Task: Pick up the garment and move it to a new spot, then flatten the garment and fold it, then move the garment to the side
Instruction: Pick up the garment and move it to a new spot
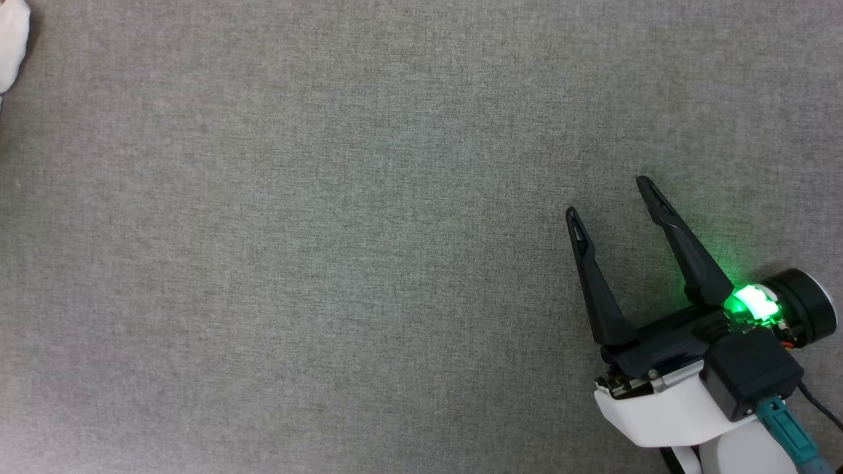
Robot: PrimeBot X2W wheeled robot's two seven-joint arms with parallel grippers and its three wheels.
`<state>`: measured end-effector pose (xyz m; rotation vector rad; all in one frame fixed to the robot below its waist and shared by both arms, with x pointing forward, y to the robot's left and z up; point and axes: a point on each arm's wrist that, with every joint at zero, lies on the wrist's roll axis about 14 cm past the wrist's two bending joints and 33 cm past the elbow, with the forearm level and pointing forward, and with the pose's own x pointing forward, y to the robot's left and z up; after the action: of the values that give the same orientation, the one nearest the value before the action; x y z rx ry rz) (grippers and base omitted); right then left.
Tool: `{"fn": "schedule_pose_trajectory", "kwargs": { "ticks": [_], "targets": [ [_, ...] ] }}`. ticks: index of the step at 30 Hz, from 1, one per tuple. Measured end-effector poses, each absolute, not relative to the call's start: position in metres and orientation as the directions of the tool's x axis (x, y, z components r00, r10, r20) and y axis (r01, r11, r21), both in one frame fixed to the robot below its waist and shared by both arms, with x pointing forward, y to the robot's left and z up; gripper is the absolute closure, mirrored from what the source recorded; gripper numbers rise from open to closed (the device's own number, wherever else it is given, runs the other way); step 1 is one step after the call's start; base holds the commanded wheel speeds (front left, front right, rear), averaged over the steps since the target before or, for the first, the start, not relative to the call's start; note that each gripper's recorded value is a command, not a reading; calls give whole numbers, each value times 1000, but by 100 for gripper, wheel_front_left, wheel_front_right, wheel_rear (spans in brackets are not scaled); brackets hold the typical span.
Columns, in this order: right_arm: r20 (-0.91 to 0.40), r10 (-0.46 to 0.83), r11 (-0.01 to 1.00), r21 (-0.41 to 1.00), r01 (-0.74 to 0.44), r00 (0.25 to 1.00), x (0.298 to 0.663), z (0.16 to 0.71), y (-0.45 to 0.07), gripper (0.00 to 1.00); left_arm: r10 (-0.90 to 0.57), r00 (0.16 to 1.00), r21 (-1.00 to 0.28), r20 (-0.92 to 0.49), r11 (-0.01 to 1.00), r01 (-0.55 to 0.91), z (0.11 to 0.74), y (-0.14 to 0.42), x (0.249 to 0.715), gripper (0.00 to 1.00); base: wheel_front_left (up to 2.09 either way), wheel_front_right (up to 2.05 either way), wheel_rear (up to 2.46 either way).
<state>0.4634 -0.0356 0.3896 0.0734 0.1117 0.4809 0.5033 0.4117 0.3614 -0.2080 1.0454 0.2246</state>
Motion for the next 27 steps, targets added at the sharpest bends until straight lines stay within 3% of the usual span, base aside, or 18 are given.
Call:
{"fn": "schedule_pose_trajectory", "kwargs": {
  "ticks": [1,2,3,16,27],
  "targets": [
    [-92,465,884,95,-457,881,464,389,-36,0,84,471,-57,-878,959,-277,360,411,502,11,0,0,0],
    [-94,465,884,93,-458,880,464,389,-36,0,78,464,-59,-882,960,-274,358,410,501,80,0,0,0],
    [-94,466,884,90,-459,880,464,388,-35,0,69,457,-63,-887,962,-267,357,407,500,100,0,0,0],
    [-54,451,893,39,-449,891,461,414,-43,0,8,518,-132,-855,963,-233,374,386,478,100,0,0,0],
    [52,378,924,43,-380,925,444,470,-70,0,-135,628,-184,-767,983,-13,411,328,451,100,0,0,0]
  ]
}}
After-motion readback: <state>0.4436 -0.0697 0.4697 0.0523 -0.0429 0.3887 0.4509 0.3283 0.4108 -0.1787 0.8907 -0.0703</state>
